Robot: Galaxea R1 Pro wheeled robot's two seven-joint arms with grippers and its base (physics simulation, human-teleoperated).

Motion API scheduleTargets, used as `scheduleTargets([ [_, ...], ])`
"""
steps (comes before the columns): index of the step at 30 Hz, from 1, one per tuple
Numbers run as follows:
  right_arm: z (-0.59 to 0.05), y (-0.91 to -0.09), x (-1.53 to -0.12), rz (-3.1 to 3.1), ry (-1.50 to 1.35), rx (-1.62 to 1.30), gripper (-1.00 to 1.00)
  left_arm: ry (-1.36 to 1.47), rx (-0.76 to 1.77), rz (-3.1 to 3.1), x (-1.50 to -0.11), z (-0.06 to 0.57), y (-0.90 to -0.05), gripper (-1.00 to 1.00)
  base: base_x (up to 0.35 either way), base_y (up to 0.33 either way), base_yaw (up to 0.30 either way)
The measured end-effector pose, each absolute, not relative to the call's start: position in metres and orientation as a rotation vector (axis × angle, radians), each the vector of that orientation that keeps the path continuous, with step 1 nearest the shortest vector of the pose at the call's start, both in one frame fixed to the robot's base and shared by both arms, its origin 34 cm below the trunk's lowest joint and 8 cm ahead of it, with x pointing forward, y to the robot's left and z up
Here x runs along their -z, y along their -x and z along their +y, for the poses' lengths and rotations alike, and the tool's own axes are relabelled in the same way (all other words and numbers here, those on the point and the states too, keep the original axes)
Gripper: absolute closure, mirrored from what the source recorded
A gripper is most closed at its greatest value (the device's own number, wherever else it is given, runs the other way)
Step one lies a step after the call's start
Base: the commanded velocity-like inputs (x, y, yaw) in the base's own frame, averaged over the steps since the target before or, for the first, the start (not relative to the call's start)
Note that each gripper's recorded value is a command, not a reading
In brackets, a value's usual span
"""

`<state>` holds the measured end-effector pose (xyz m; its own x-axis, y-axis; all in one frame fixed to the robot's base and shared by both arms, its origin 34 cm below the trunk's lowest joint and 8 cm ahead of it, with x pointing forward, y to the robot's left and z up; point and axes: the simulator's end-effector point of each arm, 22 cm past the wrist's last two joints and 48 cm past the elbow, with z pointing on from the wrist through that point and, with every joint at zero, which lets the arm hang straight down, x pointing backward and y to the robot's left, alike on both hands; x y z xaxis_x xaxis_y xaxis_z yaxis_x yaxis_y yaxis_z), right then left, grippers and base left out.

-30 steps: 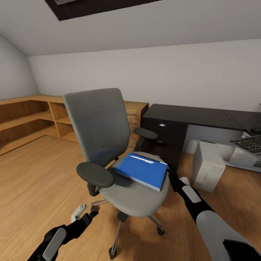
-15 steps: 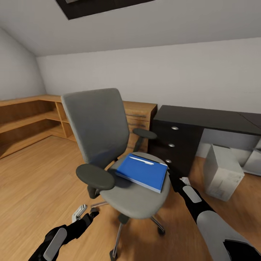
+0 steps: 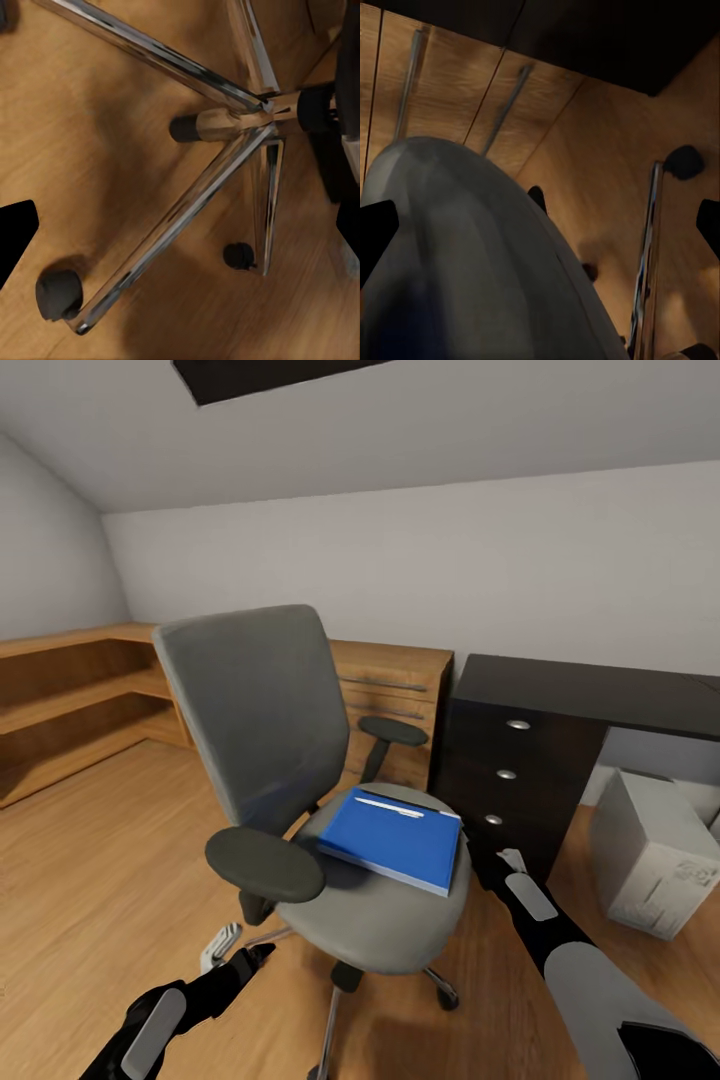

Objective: In the bedroom, organize the workspace by keeping the computer under the desk, ensuring the monitor is on the desk, placing the keyboard on the desk next to the monitor, placing the mouse on the desk next to the keyboard, moving the folder from the swivel chair onto the desk next to the mouse, stacking the notebook on top of the folder with the pen on top of the notebook, and positioning the swivel chair next to the desk.

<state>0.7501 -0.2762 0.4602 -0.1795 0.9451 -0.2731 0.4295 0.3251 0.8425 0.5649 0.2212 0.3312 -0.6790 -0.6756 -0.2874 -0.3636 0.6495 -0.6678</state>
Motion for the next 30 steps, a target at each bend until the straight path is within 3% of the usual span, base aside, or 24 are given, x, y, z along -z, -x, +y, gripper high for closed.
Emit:
scheduleTargets([
  [30, -0.265, -0.747, -0.454, 1.782, -1.235, -0.795, -1.00, 0.788, 0.794, 2.316, -0.345, 0.222, -0.583, -1.00, 0.006, 0.008, 0.000],
])
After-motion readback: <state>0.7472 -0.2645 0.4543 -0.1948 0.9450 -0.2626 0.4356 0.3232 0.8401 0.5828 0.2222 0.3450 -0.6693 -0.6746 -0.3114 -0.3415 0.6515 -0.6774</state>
